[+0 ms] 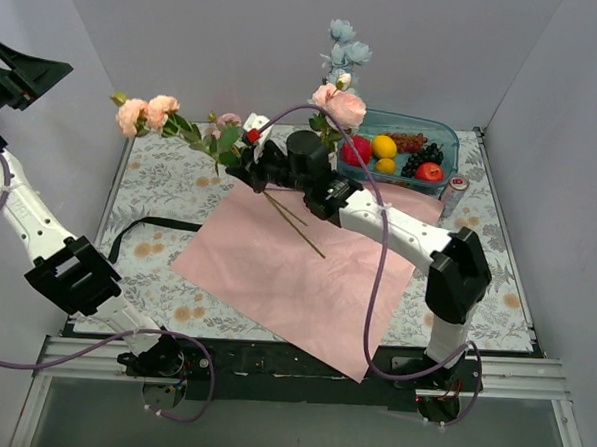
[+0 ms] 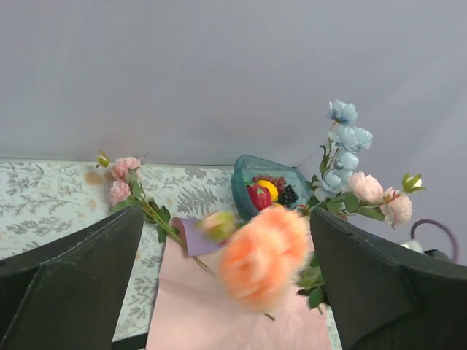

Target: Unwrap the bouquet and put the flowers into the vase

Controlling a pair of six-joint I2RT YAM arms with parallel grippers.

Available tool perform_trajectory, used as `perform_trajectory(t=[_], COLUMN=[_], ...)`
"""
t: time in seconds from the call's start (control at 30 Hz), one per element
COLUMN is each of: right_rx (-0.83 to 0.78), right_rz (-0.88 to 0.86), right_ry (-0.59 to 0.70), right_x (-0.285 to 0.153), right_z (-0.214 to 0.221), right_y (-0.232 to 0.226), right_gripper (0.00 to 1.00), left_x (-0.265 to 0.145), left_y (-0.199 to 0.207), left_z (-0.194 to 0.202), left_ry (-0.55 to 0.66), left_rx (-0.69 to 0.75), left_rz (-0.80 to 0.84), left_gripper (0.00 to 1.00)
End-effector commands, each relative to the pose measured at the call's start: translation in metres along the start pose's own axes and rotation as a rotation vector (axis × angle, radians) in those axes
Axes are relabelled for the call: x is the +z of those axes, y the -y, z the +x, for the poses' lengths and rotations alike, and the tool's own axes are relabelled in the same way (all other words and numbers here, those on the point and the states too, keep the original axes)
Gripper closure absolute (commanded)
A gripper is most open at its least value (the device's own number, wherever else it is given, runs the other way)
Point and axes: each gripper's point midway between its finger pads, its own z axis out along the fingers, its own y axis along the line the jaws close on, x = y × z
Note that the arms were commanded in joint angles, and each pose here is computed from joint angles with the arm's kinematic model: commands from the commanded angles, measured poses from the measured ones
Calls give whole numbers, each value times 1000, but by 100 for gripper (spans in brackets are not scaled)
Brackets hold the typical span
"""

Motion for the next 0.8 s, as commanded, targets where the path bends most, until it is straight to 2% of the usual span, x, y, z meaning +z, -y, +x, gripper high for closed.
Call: perform_trajectory(t=[0.0,0.17,0.27,0.4,0.53,0.6,0.63,0.7,0.73,0.77], right_rx=[-110,-165,-174,-216,-313,-354,-353,-384,-361,-390], right_rz=[4,-22,-64,-65,71,177,210,313,354,433], right_ry=[312,476,521,643,733,846,848,1007,1013,1176], right_x=[-52,-101,-117,-158,-203,-247,-251,-300,-295,-334], right_z=[-144,-217,-240,-278,-308,-329,-321,-335,-310,-324], right_y=[-9,-27,-40,-52,-39,-24,-14,1,15,21], right_gripper=[99,99,99,99,99,99,99,99,99,99], left_x=[-13,-15,-12,1,28,44,49,61,64,72], left_y=[11,12,15,23,26,28,29,26,27,27], left_z=[7,22,27,41,61,74,77,84,84,90], left_ry=[-66,-65,-66,-71,-101,-120,-128,-143,-142,-159], left_rx=[-92,-79,-72,-49,-10,2,-4,-16,-5,-13], left_rz=[112,103,105,96,66,53,56,45,43,47], left_gripper=[2,2,2,2,2,2,2,2,2,2])
